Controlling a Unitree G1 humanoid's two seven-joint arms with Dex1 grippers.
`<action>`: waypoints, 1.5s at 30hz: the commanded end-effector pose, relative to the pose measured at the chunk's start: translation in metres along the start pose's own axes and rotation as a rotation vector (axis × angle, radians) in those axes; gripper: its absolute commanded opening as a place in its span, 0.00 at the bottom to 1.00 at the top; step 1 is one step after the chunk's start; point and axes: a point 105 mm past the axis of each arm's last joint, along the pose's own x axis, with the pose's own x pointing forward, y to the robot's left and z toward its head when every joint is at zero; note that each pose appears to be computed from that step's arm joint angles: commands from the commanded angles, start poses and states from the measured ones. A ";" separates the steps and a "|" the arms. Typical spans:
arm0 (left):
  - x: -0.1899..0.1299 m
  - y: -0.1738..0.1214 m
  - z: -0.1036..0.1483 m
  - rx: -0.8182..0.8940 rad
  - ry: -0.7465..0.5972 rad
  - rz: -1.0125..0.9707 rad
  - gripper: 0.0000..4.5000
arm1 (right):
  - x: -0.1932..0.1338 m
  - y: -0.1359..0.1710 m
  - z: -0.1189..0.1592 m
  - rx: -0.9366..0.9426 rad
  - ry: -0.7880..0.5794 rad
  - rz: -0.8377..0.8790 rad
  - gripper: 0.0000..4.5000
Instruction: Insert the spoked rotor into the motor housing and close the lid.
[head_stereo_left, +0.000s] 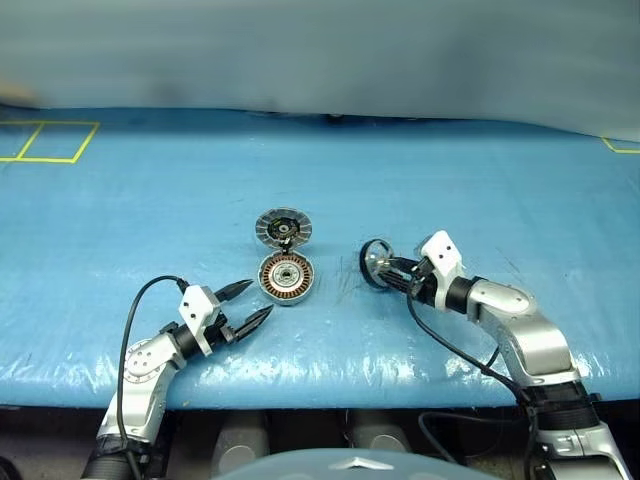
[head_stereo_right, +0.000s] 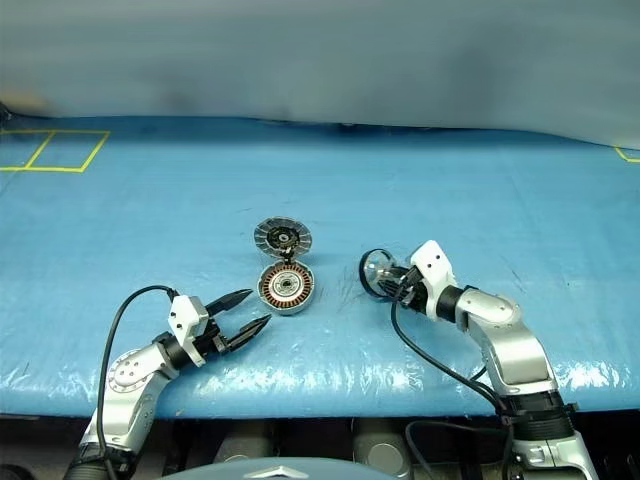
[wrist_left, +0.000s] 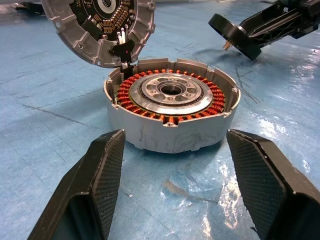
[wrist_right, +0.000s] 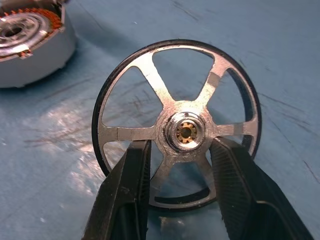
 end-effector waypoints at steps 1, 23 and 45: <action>0.002 -0.002 0.007 0.013 -0.033 -0.018 0.76 | 0.001 0.022 0.028 -0.066 -0.109 0.099 0.36; -0.001 -0.003 0.000 0.007 -0.021 -0.014 0.76 | 0.025 0.035 0.021 -0.184 0.009 0.152 0.36; -0.003 -0.002 -0.002 0.008 -0.010 -0.002 0.76 | 0.035 0.035 -0.011 -0.228 0.162 0.154 0.00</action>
